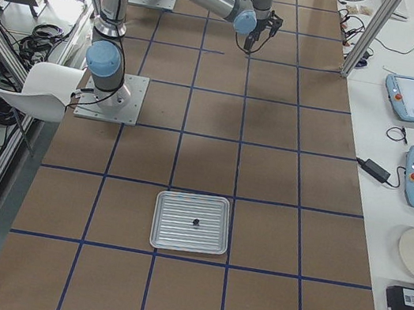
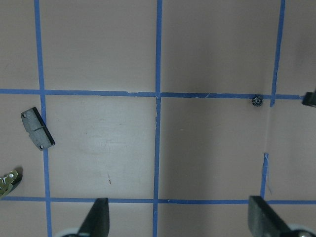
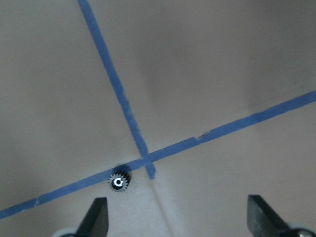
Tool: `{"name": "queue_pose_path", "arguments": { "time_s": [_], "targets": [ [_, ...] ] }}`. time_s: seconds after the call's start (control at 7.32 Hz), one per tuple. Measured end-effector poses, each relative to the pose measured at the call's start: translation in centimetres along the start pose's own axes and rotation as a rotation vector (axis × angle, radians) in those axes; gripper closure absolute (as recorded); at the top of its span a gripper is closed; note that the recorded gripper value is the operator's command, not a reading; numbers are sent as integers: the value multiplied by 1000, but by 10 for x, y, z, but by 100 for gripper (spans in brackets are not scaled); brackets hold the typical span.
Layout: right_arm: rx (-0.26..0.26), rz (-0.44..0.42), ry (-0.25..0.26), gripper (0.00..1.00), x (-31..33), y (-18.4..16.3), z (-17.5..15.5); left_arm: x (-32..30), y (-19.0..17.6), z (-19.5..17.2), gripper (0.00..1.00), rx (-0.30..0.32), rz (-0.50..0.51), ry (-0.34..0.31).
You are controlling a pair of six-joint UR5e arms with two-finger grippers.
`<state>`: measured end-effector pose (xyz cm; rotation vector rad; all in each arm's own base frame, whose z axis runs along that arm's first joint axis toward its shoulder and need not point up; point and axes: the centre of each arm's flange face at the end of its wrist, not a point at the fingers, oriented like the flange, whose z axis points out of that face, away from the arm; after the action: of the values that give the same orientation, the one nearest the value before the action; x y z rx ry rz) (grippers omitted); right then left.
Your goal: Place bearing gear from tray to pile
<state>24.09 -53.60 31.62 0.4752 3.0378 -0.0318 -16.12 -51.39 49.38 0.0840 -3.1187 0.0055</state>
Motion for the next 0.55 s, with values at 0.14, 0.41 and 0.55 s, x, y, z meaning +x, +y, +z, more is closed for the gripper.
{"name": "queue_pose_path", "arguments": {
  "time_s": [0.14,0.41,0.55],
  "targets": [
    [-12,-53,31,6,49,-16,-30,27,-11,20,0,13,-16,3],
    [-44,-176,89,7,154,-44,-74,83,-35,92,0,-2,-17,3],
    [-52,-235,107,7,208,-57,-89,105,-45,134,0,-14,13,1]
  ]
}}
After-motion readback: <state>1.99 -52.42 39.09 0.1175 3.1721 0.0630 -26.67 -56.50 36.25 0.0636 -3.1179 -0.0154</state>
